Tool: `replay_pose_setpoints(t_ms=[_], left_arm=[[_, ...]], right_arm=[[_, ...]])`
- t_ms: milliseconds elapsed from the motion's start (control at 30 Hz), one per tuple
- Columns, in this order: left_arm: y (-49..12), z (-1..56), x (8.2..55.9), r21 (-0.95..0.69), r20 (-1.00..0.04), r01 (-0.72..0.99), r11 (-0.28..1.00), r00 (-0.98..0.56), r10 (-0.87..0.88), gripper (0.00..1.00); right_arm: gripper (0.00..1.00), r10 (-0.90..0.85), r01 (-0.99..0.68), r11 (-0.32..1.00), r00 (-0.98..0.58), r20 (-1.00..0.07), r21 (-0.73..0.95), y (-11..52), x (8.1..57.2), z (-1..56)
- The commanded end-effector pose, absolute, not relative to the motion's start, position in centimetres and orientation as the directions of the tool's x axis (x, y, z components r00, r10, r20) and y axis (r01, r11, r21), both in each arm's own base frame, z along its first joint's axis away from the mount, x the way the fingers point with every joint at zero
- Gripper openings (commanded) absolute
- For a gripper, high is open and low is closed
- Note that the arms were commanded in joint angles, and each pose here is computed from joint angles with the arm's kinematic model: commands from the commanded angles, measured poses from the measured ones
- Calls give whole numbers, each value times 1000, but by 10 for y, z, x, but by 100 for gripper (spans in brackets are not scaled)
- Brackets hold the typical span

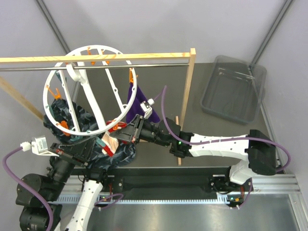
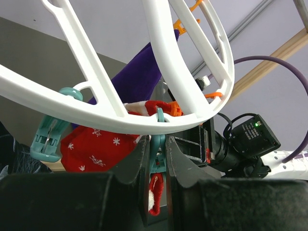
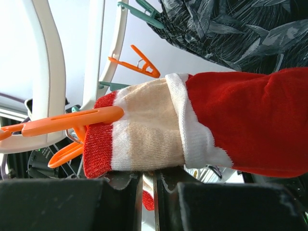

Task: Clip the socks to the hanger
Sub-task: Clamp the sock onto the hanger.

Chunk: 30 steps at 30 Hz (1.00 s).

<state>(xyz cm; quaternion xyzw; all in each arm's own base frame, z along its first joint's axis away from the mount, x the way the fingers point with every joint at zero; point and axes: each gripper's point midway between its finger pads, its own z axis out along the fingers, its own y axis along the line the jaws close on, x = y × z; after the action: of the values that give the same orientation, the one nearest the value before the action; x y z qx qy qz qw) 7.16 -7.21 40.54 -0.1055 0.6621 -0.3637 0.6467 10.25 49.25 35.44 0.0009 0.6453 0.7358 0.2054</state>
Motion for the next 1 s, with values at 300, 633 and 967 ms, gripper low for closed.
replay_pose_setpoints(t_ms=[300, 633, 967], left_arm=[[-76, 390, 67, -624, -780, 321, 712, -193, -596, 0], [-76, 390, 64, -620, -782, 329, 712, -192, -593, 35], [-74, 394, 59, -600, -797, 334, 727, -172, -579, 65]], right_arm=[[0, 323, -335, -206, -910, -259, 919, 489, 101, 400], [0, 331, -338, -206, -907, -260, 918, 490, 103, 402], [4, 332, -337, -197, -907, -261, 921, 496, 106, 400]])
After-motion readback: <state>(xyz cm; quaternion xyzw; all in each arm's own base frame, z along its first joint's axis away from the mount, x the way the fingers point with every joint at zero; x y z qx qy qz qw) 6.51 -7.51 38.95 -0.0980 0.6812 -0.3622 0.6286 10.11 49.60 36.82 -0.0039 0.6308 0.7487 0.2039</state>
